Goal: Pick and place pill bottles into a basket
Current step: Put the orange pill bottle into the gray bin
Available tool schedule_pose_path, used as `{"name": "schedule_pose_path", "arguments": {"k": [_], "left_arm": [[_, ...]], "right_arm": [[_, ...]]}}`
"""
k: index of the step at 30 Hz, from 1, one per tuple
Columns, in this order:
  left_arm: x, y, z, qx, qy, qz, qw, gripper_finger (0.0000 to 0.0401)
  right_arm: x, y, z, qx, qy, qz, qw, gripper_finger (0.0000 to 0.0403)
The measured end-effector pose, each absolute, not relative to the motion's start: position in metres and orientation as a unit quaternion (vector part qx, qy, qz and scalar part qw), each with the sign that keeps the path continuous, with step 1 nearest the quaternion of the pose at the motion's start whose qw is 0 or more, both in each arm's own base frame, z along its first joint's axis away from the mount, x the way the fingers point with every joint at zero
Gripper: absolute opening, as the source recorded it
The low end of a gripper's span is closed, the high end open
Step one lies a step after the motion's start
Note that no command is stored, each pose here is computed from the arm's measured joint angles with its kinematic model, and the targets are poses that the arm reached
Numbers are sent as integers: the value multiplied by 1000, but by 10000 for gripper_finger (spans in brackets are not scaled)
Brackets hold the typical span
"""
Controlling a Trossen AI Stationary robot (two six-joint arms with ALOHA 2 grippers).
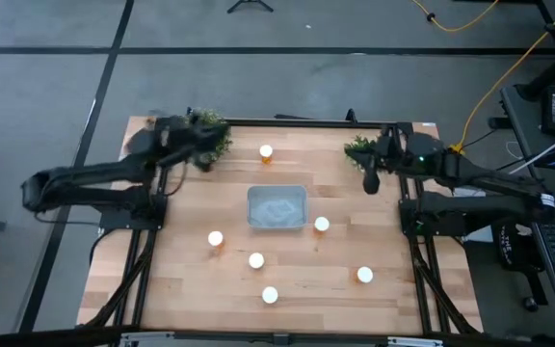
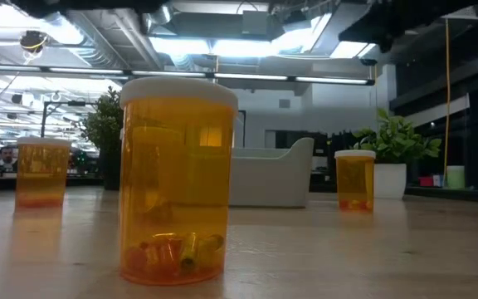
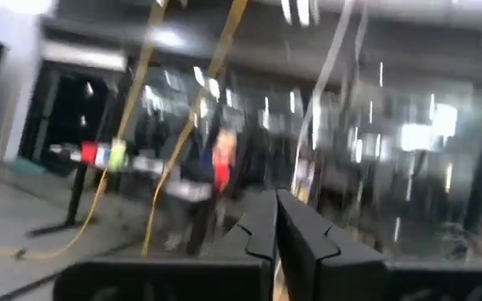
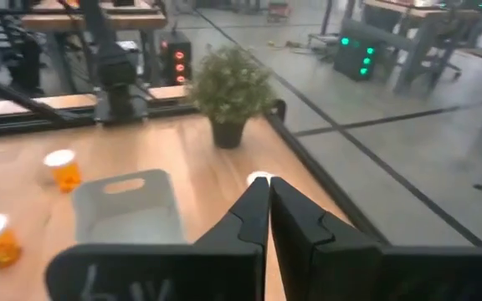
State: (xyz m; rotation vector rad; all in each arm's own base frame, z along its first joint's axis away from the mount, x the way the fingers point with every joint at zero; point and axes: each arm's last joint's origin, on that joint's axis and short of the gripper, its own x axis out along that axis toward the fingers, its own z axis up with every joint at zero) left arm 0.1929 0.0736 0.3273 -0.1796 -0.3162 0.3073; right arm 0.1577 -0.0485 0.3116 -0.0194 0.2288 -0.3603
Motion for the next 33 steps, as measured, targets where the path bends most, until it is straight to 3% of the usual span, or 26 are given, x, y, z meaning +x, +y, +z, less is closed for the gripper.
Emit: {"name": "schedule_pose_path", "arguments": {"k": [4,8,15,23,27,33], "left_arm": [[242,95,321,-43,18,136,990,16],[269,111,305,-37,142,113,983,51],[281,147,294,-33,167,46,984,149],[264,190,257,-161,278,104,941,289],[261,198,248,-158,310,110,931,355],[269,203,236,-130,337,127,924,398]], "right_arm": [[161,-55,308,4,127,-190,973,19],[158,-53,311,16,113,-164,980,19],[143,-48,319,27,89,-163,982,19],[128,-43,322,-8,89,-161,983,19],[126,-44,321,-28,98,-163,981,19],[124,-47,319,-38,107,-175,978,19]]}}
